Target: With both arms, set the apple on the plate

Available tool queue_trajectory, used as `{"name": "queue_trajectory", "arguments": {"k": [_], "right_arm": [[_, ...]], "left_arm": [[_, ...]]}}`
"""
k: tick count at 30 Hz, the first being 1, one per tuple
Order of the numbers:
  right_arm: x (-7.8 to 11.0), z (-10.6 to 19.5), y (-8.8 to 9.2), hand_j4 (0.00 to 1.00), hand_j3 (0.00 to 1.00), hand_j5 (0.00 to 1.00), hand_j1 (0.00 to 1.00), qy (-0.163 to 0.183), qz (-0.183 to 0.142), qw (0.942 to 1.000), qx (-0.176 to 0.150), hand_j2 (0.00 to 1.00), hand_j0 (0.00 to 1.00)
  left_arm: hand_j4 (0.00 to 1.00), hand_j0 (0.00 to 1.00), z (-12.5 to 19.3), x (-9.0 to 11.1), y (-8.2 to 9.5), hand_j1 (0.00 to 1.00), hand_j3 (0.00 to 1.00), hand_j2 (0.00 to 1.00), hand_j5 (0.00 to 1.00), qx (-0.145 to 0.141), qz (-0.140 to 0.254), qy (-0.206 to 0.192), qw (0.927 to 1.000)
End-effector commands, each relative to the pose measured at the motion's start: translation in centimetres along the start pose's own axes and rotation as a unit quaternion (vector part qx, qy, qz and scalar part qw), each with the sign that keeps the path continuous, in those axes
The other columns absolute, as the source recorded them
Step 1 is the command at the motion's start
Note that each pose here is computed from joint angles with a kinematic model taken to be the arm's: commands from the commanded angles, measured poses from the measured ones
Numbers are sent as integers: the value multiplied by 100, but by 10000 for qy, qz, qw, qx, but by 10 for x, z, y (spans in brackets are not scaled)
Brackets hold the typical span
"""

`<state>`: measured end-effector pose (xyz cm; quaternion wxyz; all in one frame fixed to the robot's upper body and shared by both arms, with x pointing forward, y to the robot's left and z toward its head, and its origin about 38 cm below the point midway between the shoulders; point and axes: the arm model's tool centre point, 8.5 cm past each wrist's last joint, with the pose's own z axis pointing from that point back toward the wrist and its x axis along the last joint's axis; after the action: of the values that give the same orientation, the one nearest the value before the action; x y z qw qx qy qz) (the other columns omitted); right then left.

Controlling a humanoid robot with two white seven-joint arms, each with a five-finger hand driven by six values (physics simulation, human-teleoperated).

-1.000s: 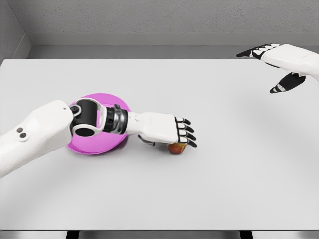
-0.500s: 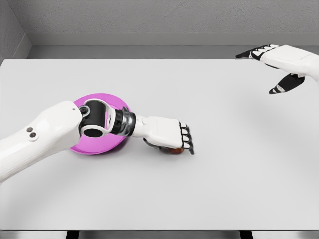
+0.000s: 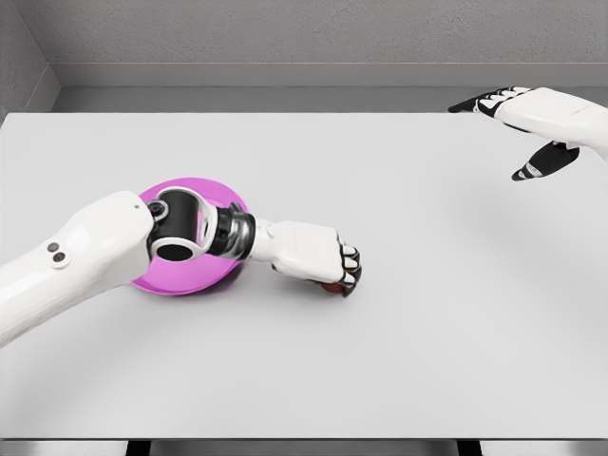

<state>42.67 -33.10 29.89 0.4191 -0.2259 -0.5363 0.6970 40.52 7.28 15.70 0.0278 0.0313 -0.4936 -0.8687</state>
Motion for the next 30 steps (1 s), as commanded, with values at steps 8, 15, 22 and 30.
{"name": "queue_trajectory", "arguments": {"k": [8,15,22,30], "right_arm": [[0,0,0,100,100,100,100,2,-5,10000,-4,100,100],[0,0,0,100,100,100,100,2,-5,10000,-4,100,100],[-1,0,0,100,100,100,100,9,-9,10000,-3,100,100],[-1,0,0,100,100,100,100,9,-9,10000,-3,100,100]], "left_arm": [[29,29,39,-25,12,29,29,29,29,277,62,489,9984],[29,29,93,-51,24,29,29,29,29,661,204,1090,9916],[29,29,159,-65,-3,29,29,29,29,548,458,1770,9816],[32,32,162,-61,-40,32,32,32,32,308,796,1869,9787]]}}
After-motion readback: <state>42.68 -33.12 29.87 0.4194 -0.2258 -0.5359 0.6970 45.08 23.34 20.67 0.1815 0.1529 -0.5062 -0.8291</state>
